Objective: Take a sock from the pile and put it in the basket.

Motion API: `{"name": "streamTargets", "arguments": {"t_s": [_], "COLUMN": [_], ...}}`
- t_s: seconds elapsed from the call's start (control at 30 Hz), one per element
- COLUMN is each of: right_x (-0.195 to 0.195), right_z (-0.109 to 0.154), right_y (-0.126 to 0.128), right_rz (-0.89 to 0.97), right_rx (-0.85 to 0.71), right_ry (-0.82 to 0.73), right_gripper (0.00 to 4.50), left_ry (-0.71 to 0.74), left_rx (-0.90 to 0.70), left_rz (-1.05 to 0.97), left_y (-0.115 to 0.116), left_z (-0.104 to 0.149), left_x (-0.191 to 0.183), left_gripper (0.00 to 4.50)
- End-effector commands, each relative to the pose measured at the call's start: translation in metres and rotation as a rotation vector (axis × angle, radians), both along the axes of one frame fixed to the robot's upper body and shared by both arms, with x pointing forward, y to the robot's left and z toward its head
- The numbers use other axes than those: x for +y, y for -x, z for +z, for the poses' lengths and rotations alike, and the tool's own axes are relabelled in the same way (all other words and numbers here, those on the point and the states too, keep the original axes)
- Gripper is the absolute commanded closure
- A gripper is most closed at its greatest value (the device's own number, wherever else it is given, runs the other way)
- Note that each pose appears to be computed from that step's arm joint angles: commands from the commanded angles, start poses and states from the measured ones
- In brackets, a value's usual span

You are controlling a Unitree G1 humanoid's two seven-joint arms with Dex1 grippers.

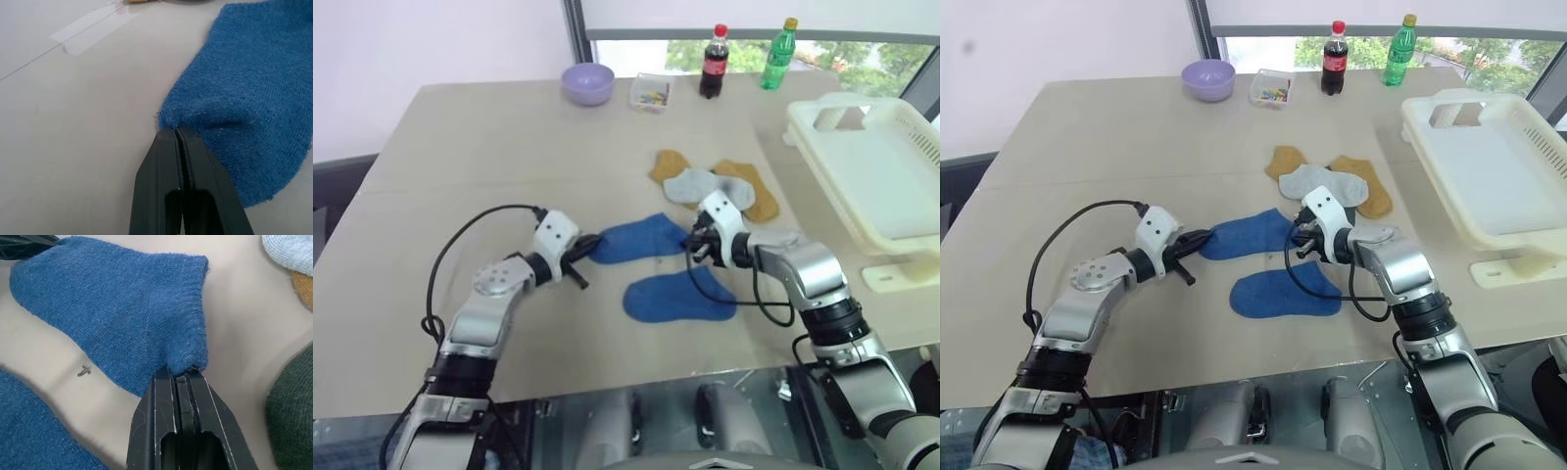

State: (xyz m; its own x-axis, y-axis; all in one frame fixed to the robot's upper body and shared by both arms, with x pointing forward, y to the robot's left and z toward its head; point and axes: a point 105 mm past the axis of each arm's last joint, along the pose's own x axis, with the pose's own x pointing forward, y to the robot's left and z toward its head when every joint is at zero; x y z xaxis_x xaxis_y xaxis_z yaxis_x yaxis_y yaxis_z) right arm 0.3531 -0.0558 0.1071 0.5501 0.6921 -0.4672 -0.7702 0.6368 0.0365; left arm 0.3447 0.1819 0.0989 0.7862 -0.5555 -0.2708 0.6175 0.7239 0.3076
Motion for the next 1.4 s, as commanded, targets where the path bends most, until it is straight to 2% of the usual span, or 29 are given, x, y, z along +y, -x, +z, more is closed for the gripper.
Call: {"name": "streamTargets", "arguments": {"t_s": [0.03, 0.13, 0.23, 0.33, 0.47, 0.63, 0.7, 0.93, 1.17, 1.4], "right_x": [0.004, 0.004, 0.001, -0.003, -0.021, -0.051, -0.061, -0.074, -0.074, -0.072], "right_z": [0.012, 0.025, 0.039, 0.047, 0.054, 0.039, 0.033, 0.025, 0.021, 0.024], "right_y": [0.002, 0.006, 0.018, 0.029, 0.057, 0.093, 0.102, 0.118, 0.121, 0.117], "right_rz": [0.024, 0.045, 0.071, 0.085, 0.102, 0.074, 0.025, -0.027, -0.048, -0.052], "right_rx": [-0.058, -0.077, -0.076, -0.054, 0.009, 0.133, 0.17, 0.192, 0.198, 0.192], "right_ry": [-0.015, -0.034, -0.056, -0.059, -0.058, 0.007, 0.009, 0.02, 0.015, 0.009], "right_gripper": [4.5, 4.5, 4.5, 4.5, 4.5, 4.5, 4.5, 4.5, 4.5, 4.5], "left_ry": [-0.013, 0.081, 0.182, 0.214, 0.321, 0.315, 0.317, 0.33, 0.342, 0.367], "left_rx": [0.035, -0.028, -0.065, -0.088, -0.051, 0.121, 0.146, 0.113, 0.018, 0.002], "left_rz": [0.022, 0.037, 0.015, -0.003, -0.049, -0.17, -0.185, -0.207, -0.113, -0.097], "left_y": [0.002, -0.001, 0.005, 0.014, 0.04, 0.084, 0.092, 0.106, 0.098, 0.098], "left_z": [-0.011, 0.009, 0.029, 0.043, 0.066, 0.047, 0.039, 0.024, 0.019, 0.022], "left_x": [0.005, 0.001, -0.005, -0.008, -0.016, -0.043, -0.051, -0.077, -0.07, -0.067], "left_gripper": [4.45, 4.45, 4.45, 4.45, 4.45, 4.45, 4.45, 4.45, 4.45, 4.45]}}
